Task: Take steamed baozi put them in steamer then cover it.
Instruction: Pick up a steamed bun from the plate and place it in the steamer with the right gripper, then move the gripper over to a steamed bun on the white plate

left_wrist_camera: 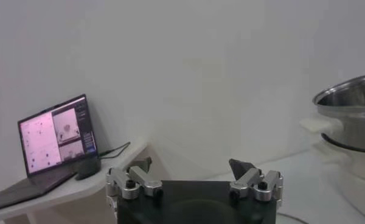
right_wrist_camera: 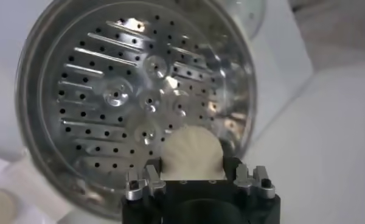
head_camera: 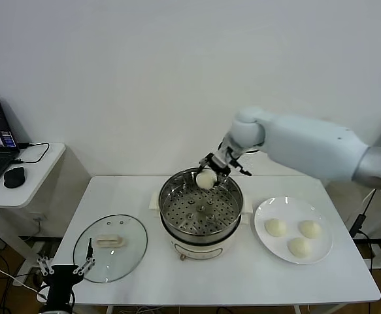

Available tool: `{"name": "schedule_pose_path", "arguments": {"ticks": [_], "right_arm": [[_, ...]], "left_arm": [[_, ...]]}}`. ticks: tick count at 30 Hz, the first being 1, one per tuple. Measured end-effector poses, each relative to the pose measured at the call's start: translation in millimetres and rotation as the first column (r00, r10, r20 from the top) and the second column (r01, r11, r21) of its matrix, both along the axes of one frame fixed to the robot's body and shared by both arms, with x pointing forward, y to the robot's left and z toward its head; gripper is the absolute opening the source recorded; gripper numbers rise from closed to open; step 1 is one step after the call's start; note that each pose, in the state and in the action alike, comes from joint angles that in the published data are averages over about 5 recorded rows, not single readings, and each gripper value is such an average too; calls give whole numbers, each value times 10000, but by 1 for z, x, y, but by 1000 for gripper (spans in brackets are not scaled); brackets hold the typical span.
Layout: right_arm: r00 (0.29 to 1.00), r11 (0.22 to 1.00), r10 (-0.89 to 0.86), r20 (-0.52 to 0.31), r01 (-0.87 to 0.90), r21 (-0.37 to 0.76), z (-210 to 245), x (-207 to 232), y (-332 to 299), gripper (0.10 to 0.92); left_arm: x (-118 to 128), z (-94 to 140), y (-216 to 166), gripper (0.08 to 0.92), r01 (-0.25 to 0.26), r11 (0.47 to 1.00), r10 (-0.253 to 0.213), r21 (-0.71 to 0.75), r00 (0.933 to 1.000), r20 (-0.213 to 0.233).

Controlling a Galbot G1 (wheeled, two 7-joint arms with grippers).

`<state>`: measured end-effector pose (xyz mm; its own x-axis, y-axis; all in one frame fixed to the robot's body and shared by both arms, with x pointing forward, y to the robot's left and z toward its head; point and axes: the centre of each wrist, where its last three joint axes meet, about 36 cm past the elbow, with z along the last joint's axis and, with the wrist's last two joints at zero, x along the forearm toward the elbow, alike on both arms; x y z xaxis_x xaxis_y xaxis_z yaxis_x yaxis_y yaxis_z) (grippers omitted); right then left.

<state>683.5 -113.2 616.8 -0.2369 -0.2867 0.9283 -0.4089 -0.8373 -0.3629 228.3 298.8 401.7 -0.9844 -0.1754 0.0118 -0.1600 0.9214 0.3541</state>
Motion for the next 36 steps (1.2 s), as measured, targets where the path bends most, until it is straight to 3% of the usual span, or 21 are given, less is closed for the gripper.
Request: {"name": "schedule_pose_path", "arguments": {"ticks": [13,23,29,36], "right_arm": [[9894,9880,1419,293,-1397,-659,-36,13,18,625],[9796,9791,1972,382,-1948,-583,-42,16,23,812],[9856,9856,1638,418,-1617,-492,-13,11,14,822],[9996,9989,-204,215,213,-430,45,-13,-25,823]], "left_arm": [[-3,5,-1,823,-45,9999,46,-105,10000,67],[-6,10,-3,823,-13,9998,15,-183,9999,147],[-8,14,-5,823,18,9998,-14,-209,9998,204],[-7,22,-6,823,183,9996,-177,-191,9993,335]]}}
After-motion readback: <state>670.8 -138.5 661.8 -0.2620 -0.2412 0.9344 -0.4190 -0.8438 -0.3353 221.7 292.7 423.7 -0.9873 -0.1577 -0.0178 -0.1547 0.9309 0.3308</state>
